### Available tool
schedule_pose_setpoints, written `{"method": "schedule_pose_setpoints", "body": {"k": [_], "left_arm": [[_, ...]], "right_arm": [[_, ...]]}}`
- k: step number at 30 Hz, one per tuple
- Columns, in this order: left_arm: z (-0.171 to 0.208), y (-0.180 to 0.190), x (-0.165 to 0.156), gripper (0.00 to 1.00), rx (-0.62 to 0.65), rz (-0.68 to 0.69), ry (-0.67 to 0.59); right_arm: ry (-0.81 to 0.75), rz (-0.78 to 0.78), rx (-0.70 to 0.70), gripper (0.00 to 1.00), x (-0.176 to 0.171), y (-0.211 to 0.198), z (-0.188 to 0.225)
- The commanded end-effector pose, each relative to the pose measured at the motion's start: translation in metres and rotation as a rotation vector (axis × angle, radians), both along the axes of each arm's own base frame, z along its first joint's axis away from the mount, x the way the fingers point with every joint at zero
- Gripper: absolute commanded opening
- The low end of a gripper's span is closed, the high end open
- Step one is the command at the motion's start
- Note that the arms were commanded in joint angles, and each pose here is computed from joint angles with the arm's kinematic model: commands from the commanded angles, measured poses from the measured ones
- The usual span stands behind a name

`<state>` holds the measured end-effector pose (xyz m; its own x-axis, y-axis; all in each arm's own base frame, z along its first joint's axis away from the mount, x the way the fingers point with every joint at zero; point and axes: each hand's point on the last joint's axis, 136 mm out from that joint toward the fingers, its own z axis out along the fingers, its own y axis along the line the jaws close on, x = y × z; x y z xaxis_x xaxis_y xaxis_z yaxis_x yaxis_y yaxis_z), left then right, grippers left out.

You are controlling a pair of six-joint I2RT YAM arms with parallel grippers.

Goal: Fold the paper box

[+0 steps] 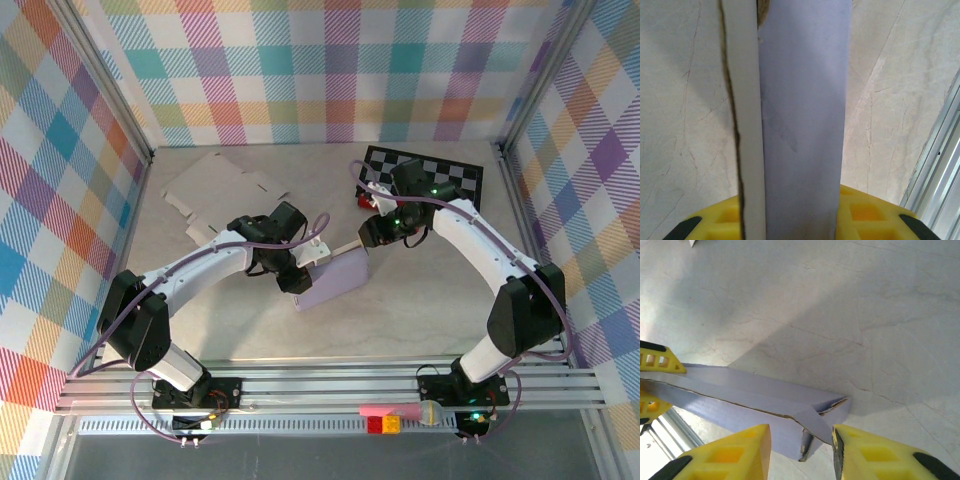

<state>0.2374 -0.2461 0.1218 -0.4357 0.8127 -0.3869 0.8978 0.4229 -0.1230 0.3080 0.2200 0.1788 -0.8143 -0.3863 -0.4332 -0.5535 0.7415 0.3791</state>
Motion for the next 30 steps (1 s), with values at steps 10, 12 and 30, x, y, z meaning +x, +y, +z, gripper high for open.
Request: {"method": "schedule_pose_setpoints", "body": {"k": [10, 12, 30], "left_arm": [[0.007, -0.003, -0.003, 0.2, -0.019, -0.022, 0.02], [0.006, -0.003, -0.002, 0.2, -0.018, -0.022, 0.022], [0.007, -0.004, -0.002, 0.2, -0.021, -0.025, 0.021]], "right_arm": [[0.052, 0.033, 0.024, 0.25, -0.01, 0.006, -0.004], [0.045, 0.027, 0.008, 0.26, -0.009, 0.003, -0.006], [0.033, 0.028, -0.054, 0.21, -0.009, 0.001, -0.013]]}}
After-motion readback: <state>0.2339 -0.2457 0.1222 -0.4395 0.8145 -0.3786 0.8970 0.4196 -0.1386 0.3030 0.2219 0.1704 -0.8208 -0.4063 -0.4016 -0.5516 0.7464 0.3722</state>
